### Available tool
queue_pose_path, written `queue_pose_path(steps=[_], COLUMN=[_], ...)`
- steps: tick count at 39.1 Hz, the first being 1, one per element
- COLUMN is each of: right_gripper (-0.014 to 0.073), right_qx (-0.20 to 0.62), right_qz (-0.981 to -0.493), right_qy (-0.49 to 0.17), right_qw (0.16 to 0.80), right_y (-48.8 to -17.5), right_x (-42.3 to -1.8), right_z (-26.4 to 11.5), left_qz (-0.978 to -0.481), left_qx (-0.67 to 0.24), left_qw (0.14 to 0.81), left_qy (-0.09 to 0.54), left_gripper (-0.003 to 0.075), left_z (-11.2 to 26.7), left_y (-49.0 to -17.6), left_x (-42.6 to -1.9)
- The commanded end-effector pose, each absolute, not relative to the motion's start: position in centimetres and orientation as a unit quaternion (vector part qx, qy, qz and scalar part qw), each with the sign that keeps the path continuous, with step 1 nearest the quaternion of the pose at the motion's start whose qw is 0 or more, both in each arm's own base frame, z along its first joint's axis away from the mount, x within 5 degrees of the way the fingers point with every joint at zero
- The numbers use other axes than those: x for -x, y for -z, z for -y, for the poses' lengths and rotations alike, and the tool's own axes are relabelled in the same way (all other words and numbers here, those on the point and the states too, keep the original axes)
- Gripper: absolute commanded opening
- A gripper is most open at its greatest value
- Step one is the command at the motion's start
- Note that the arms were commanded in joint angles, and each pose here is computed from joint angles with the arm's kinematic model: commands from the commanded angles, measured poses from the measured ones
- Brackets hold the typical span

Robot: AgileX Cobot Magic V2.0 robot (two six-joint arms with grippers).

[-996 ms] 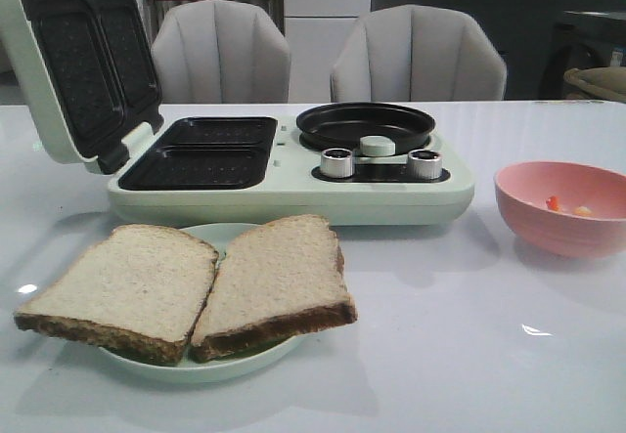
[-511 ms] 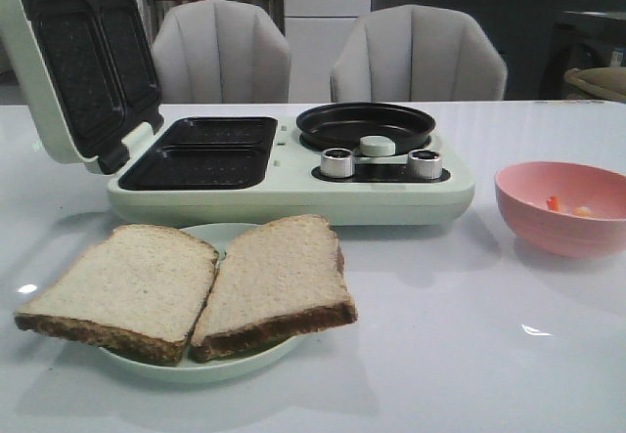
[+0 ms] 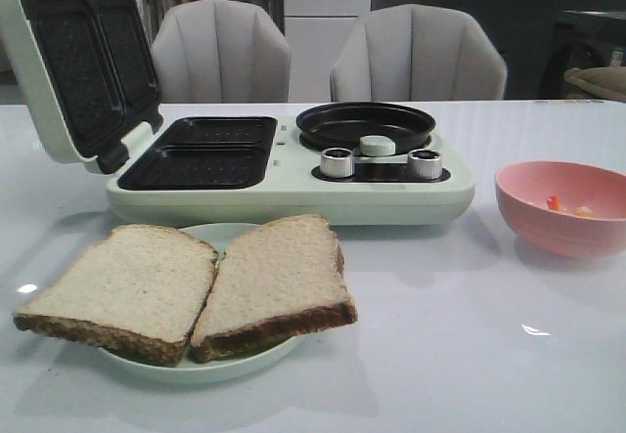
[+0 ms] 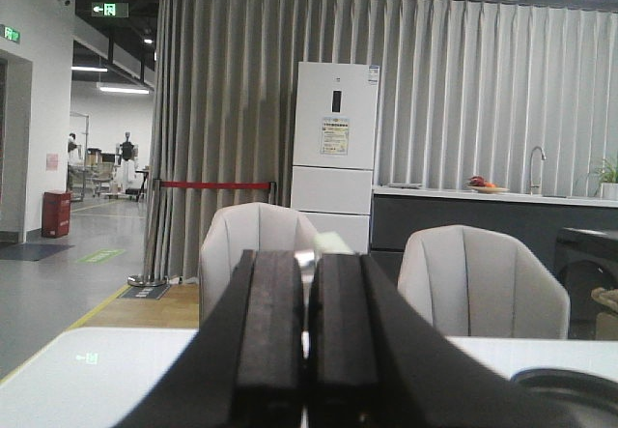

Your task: Make breakfast with bread and shrimp

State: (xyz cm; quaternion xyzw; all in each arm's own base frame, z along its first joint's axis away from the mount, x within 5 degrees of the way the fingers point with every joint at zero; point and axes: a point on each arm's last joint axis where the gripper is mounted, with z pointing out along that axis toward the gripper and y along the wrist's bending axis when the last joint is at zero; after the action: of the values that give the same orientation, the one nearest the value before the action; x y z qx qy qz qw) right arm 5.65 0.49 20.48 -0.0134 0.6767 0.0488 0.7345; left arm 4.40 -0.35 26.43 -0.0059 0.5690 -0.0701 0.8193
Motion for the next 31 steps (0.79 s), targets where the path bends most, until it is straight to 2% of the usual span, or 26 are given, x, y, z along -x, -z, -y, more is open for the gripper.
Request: queue_pose_path(steps=[1,8,23,27,31], right_gripper=[0.0137,0.0137,0.0137,0.0137,0.0137], right_qx=[0.017,0.017,0.017,0.017,0.017], right_qz=[-0.628,-0.628,-0.628,-0.628,-0.628], right_qy=[-0.047,-0.047,-0.047,-0.047,-0.047], right_qw=[0.777,0.777,0.777,0.777,0.777], right_y=[-22.1,-22.1,-22.1,-22.1,-22.1], right_x=[-5.2,-5.2,-5.2,-5.2,-5.2], right_z=[-0.5,-0.5,-0.5,-0.5,-0.5], left_qz=[-0.562,-0.642,-0.672,-0.681,-0.682], left_qx=[0.013,0.024,0.036,0.036,0.036], left_qw=[0.824,0.762,0.733,0.725,0.724], left_qy=[0.078,0.084,0.098,0.097,0.097], left_gripper=[0.0114,0.0114,0.0115,0.0143,0.0227], left_z=[0.3,0.4,0.5,0.6,0.6], left_y=[-30.2,-32.5,-32.1,-32.2,-32.6], left_x=[-3.9,-4.8,-6.4,-6.6,-6.8])
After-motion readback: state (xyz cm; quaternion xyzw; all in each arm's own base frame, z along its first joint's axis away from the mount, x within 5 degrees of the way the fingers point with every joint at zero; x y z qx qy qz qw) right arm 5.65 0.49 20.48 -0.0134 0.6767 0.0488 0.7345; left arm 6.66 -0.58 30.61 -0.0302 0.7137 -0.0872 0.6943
